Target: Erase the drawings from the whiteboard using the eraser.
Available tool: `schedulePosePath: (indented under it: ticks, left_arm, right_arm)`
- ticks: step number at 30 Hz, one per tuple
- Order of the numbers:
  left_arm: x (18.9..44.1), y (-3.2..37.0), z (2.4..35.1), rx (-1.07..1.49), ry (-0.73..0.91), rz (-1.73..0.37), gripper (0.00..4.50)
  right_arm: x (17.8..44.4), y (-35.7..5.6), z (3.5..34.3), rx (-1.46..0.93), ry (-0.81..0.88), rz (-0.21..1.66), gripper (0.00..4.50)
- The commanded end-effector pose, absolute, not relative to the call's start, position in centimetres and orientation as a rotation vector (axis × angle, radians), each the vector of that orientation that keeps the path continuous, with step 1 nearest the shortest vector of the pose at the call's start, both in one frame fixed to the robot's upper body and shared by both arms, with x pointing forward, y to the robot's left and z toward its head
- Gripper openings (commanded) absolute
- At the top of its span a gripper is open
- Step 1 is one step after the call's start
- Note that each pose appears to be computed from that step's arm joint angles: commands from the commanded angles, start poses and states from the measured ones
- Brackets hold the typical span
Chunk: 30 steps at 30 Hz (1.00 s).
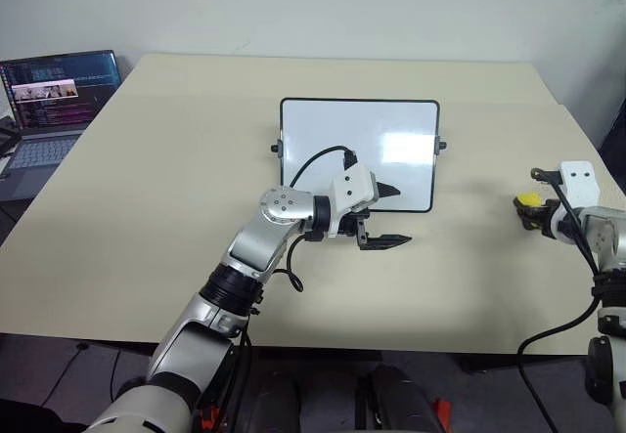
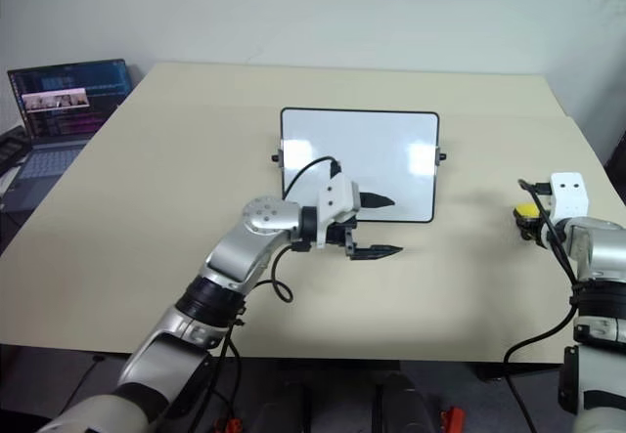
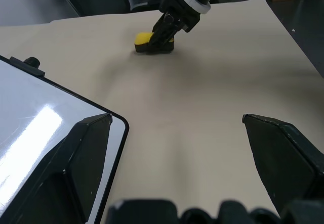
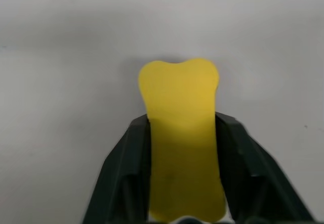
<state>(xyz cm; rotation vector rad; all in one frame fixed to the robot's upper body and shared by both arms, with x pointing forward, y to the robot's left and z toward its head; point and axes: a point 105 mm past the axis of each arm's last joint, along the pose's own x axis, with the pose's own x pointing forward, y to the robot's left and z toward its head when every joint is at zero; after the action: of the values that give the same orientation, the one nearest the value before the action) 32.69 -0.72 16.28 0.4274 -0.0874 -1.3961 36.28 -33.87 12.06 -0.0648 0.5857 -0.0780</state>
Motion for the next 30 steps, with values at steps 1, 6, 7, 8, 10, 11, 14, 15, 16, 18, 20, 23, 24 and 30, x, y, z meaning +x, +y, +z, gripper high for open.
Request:
schedulePosePath:
  ticks: [1,6,7,8,10,11,14,15,16,18,20,23,24,30]
  left_arm:
    - [32.7,-0.8,17.8,0.437,-0.148,-1.389,4.5]
    - [32.7,-0.8,17.8,0.433,-0.15,-1.391,4.5]
    - [32.8,-0.8,17.8,0.434,-0.149,-1.39,4.5]
    - [32.8,-0.8,17.7,0.434,-0.149,-1.389,4.5]
    - [32.9,-0.8,17.8,0.434,-0.151,-1.39,4.5]
    - [32.9,-0.8,17.8,0.432,-0.153,-1.389,4.5]
    - [33.2,-0.6,17.9,0.437,-0.155,-1.376,4.5]
    - [33.2,-0.5,18.0,0.433,-0.157,-1.372,4.5]
    - [33.3,-0.2,18.3,0.422,-0.162,-1.363,4.5]
    - [33.6,0.7,19.3,0.393,-0.183,-1.33,4.5]
    - [34.2,2.1,20.9,0.34,-0.214,-1.267,4.5]
    - [36.0,6.1,23.9,0.277,-0.299,-1.064,4.5]
    - [36.5,7.8,24.8,0.259,-0.321,-0.983,4.5]
    - [39.4,19.6,27.0,0.248,-0.362,-0.421,4.5]
  right_arm:
    - [36.3,-34.5,13.9,-0.071,0.518,-0.09,2.45]
    - [36.1,-34.3,14.0,-0.076,0.525,-0.097,3.69]
    - [36.0,-34.5,13.9,-0.082,0.532,-0.103,4.06]
    - [36.0,-34.6,14.0,-0.085,0.53,-0.102,4.44]
    - [35.9,-34.6,14.3,-0.085,0.522,-0.094,4.48]
    - [35.9,-34.6,14.4,-0.093,0.522,-0.094,4.48]
    - [35.8,-34.7,15.4,-0.143,0.508,-0.095,4.48]
    - [35.7,-34.7,15.9,-0.162,0.5,-0.095,4.48]
    - [35.8,-34.5,16.7,-0.181,0.482,-0.098,4.48]
    - [36.2,-33.5,19.2,-0.199,0.409,-0.086,4.48]
    - [36.9,-32.1,21.8,-0.203,0.319,-0.061,4.48]
    - [38.6,-30.0,24.1,-0.139,0.15,-0.019,4.48]
    - [39.1,-29.6,24.2,-0.117,0.106,-0.016,4.48]
    - [40.6,-26.8,19.8,-0.003,0.019,0.039,4.48]
